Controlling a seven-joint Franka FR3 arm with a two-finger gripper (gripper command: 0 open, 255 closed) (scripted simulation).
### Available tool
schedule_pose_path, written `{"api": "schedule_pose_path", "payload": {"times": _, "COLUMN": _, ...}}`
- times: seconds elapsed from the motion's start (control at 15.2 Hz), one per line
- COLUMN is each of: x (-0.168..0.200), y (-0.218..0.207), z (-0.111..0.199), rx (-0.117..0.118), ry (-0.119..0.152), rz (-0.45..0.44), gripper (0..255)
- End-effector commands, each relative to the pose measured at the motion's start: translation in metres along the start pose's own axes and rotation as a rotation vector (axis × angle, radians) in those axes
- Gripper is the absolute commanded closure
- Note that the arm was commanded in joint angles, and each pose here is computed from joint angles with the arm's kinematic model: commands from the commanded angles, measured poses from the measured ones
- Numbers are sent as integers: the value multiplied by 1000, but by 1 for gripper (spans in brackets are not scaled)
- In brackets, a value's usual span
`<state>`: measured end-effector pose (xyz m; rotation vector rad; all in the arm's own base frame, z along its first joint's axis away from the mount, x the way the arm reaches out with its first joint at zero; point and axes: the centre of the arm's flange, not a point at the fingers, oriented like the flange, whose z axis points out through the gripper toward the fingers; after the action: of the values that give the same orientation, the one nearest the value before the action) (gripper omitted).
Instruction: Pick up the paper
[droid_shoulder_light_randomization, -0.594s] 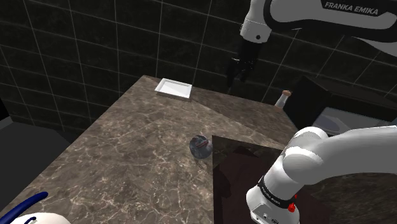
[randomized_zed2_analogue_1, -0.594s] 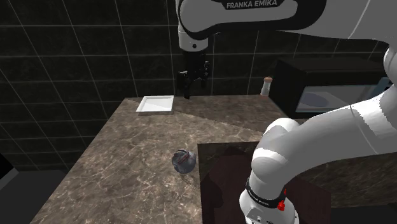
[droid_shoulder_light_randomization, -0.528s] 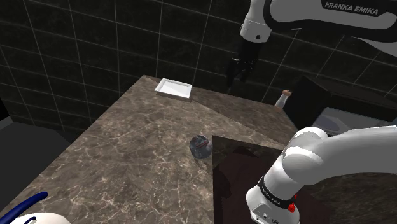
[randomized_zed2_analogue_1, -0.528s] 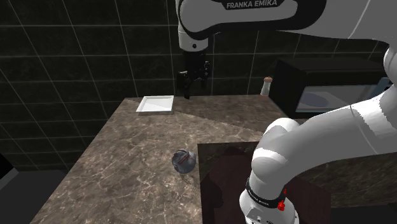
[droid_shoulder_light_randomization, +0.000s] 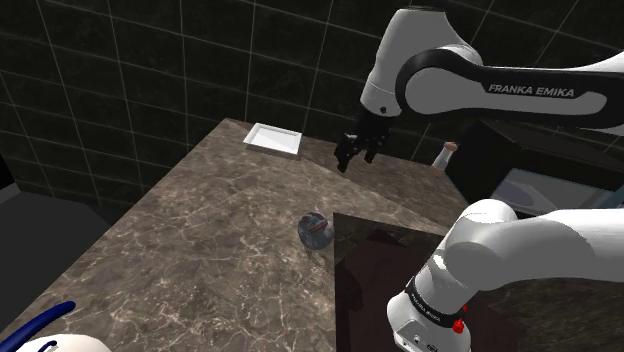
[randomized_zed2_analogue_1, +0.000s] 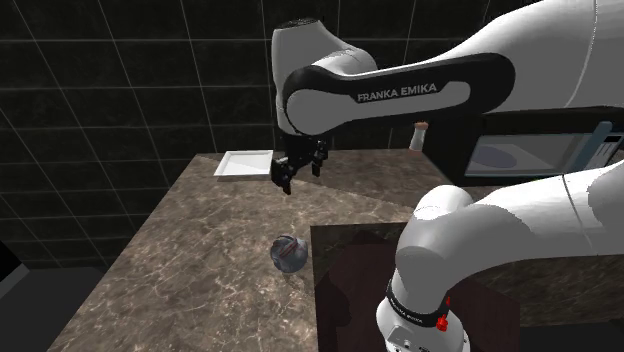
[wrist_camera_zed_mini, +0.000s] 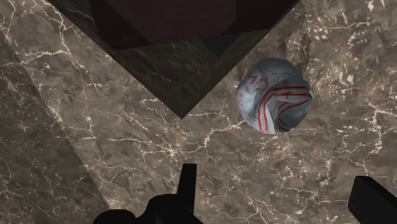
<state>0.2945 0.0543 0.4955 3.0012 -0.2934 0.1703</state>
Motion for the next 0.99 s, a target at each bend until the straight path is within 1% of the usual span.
{"api": "schedule_pose_path", "payload": {"times": 0.0, "x": -12, "y": -11, "z": 23, "rx": -10, "ry": 23, "rz": 41, "gripper": 0}}
{"api": "schedule_pose_path", "payload": {"times": 0.73, "x": -44, "y": -83, "z": 154, "rx": -64, "ry": 133, "rz": 245, "gripper": 0}}
{"api": "schedule_pose_path", "payload": {"times": 0.79, "x": -45, "y": -87, "z": 161, "rx": -67, "ry": 138, "rz": 255, "gripper": 0}}
{"api": "schedule_pose_path", "payload": {"times": 0.92, "x": -47, "y": -88, "z": 171, "rx": -67, "ry": 138, "rz": 256, "gripper": 0}}
